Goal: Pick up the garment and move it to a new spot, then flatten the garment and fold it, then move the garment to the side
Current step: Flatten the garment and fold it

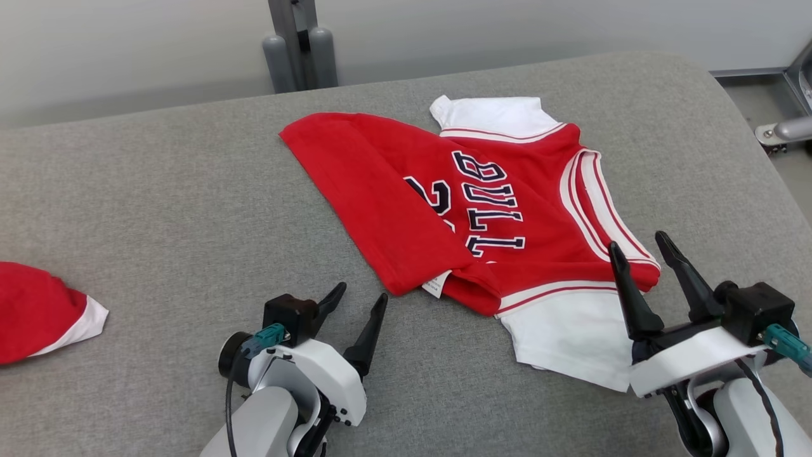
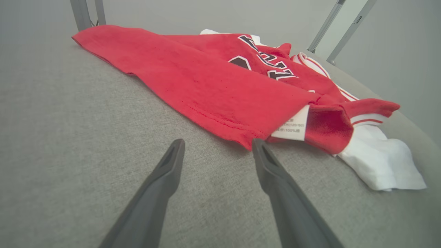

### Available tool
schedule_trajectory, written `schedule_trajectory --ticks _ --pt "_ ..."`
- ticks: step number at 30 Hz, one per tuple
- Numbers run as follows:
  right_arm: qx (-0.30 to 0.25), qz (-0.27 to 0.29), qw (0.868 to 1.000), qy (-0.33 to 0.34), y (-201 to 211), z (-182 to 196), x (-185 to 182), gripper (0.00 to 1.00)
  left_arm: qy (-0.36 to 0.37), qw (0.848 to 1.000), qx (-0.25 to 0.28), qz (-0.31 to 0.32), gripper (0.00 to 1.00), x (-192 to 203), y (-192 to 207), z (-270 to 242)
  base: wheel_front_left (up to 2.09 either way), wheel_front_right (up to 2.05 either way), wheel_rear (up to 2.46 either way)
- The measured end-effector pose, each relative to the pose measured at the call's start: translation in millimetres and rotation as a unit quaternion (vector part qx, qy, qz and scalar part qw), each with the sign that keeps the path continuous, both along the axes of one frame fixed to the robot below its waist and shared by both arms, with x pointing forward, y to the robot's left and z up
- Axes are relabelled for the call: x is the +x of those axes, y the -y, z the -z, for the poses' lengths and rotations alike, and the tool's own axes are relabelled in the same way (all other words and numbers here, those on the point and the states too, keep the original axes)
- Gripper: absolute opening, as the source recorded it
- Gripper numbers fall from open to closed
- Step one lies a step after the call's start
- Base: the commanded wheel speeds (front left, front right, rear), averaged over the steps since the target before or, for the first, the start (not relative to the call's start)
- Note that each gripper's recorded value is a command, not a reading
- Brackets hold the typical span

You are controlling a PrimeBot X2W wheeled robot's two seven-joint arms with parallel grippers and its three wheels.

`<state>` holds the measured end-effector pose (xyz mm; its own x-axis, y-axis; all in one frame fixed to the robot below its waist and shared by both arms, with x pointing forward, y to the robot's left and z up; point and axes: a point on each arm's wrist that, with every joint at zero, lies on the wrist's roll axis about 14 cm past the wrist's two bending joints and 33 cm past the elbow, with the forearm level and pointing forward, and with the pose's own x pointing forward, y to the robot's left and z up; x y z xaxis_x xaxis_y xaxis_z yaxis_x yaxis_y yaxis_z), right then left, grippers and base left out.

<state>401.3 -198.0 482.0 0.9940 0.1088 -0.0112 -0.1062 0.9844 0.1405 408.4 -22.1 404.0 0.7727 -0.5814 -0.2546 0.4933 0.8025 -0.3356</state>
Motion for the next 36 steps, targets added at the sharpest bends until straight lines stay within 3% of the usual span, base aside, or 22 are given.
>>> schedule_trajectory --ticks 2,3,12,13,14,15,32,36 --pt "0.002 -0.001 1.000 0.008 -2 -4 3 1.00 -0.023 0.999 0.005 0.032 1.00 -4 14 10 0.00 0.00 0.00" --pt "0.000 0.007 1.000 0.005 5 -3 4 1.00 -0.057 0.995 0.026 0.083 1.00 -10 35 26 0.00 0.00 0.00" --pt "0.000 0.016 1.000 0.002 9 0 5 1.00 -0.056 0.994 0.026 0.091 1.00 1 46 27 0.00 0.00 0.00" --pt "0.000 0.016 1.000 0.001 9 0 5 1.00 -0.057 0.994 0.022 0.089 0.59 2 46 26 0.00 0.00 0.00" --pt "0.000 0.017 1.000 0.001 9 1 5 1.00 -0.057 0.994 0.018 0.086 0.04 3 46 25 0.00 0.00 0.00" --pt "-0.001 0.017 1.000 0.001 9 1 5 1.00 -0.057 0.995 0.014 0.083 0.00 4 46 24 0.00 0.00 0.00" --pt "0.003 -0.016 1.000 0.017 -15 -9 7 1.00 -0.072 0.995 -0.055 0.032 0.00 3 20 -4 0.00 0.00 0.00" --pt "0.005 -0.032 0.999 0.020 -25 -11 7 1.00 -0.070 0.995 -0.071 0.010 0.00 6 -6 -15 0.00 0.00 0.00"
